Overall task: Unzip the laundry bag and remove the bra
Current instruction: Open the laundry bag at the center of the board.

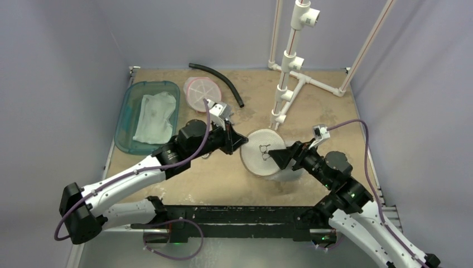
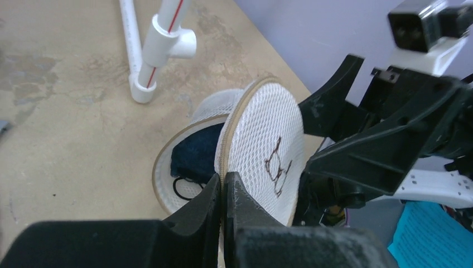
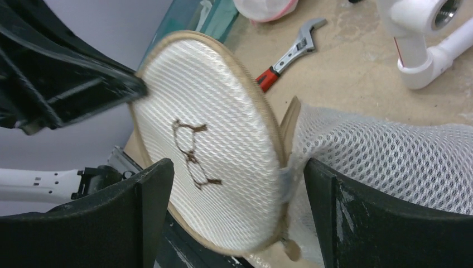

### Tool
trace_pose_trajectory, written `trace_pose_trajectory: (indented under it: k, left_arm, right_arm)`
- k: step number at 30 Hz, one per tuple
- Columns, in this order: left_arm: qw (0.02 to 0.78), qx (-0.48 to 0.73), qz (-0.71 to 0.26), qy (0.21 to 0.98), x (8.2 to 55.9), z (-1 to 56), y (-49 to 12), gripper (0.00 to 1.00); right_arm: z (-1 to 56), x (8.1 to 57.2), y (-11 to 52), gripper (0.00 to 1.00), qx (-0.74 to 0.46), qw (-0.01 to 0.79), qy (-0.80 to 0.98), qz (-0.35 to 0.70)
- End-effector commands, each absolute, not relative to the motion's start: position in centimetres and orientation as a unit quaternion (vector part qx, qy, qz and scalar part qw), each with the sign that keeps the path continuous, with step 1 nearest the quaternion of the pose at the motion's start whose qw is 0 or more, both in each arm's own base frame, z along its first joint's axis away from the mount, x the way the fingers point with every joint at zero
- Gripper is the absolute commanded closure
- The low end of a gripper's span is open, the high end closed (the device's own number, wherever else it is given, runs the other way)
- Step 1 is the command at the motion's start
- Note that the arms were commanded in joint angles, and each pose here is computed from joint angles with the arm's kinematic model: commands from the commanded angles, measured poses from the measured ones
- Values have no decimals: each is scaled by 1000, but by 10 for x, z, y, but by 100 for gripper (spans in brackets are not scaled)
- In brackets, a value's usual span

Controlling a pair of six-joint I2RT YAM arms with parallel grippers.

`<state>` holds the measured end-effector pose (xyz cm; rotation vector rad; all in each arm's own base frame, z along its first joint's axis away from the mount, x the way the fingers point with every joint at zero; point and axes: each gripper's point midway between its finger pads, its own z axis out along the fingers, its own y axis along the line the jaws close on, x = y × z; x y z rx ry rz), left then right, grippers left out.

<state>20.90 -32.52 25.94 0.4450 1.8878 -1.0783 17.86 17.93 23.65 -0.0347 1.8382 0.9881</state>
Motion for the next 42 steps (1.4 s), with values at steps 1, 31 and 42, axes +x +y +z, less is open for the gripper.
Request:
trace_pose_trajectory:
  k: [1,31,42]
  left_arm:
    - [505,144,-437,730,211,304,-303,100]
    - [500,135,-379,767,204,315,-276,100]
    - [445,202,-363,793,160,245,-320,90]
  right_arm:
    - [243,178,194,12,-21,502,736,454]
    - [237,190,199,11,-22,515,731,448]
    - [213,182,220,11,-24,459,738,495]
